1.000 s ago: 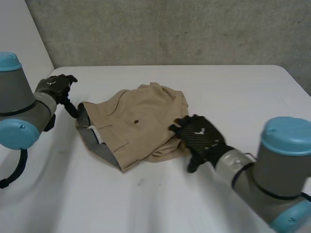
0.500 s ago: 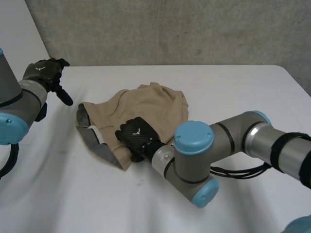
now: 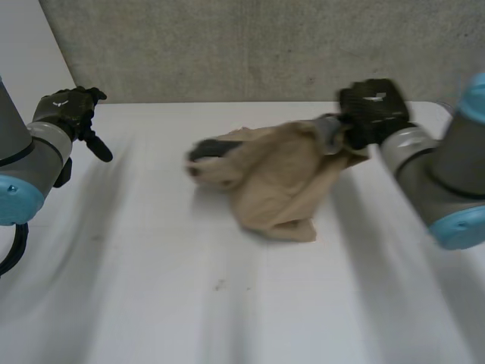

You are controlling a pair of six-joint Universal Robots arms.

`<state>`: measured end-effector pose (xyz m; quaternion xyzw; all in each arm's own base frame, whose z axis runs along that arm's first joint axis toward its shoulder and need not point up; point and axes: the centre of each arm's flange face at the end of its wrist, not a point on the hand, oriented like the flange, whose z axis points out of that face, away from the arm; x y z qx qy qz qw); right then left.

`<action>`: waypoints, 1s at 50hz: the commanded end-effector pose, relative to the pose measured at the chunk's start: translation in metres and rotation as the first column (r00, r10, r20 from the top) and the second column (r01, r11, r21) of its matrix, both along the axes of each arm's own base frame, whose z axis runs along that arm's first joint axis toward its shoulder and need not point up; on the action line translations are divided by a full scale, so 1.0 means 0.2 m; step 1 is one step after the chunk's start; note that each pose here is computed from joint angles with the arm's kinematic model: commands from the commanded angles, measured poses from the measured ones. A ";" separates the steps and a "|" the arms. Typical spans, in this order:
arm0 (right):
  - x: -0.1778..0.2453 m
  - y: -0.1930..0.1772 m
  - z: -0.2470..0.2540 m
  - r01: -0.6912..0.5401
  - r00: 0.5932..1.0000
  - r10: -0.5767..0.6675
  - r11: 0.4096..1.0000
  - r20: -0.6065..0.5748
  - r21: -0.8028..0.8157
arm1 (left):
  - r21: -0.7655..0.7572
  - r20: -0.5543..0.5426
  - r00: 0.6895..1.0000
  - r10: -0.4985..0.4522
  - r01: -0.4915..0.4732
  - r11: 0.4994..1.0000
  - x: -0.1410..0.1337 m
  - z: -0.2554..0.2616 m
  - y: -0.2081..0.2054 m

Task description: Fold the shorts.

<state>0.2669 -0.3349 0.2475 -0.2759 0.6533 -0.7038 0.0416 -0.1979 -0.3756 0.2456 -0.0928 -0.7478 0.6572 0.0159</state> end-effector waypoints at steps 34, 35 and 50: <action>-0.02 0.28 -0.24 -0.050 0.984 0.093 0.964 -0.155 0.260 | 0.026 0.015 0.988 -0.152 0.152 0.988 -0.25 -0.06 0.21; -0.02 0.26 -0.25 -0.041 0.983 0.086 0.965 -0.164 0.259 | 0.026 0.015 0.988 -0.151 0.150 0.988 -0.25 -0.06 0.20; -0.03 0.05 -0.50 0.090 0.891 -0.007 0.983 -0.453 0.162 | 0.025 0.014 0.989 -0.148 0.147 0.989 -0.24 -0.06 0.20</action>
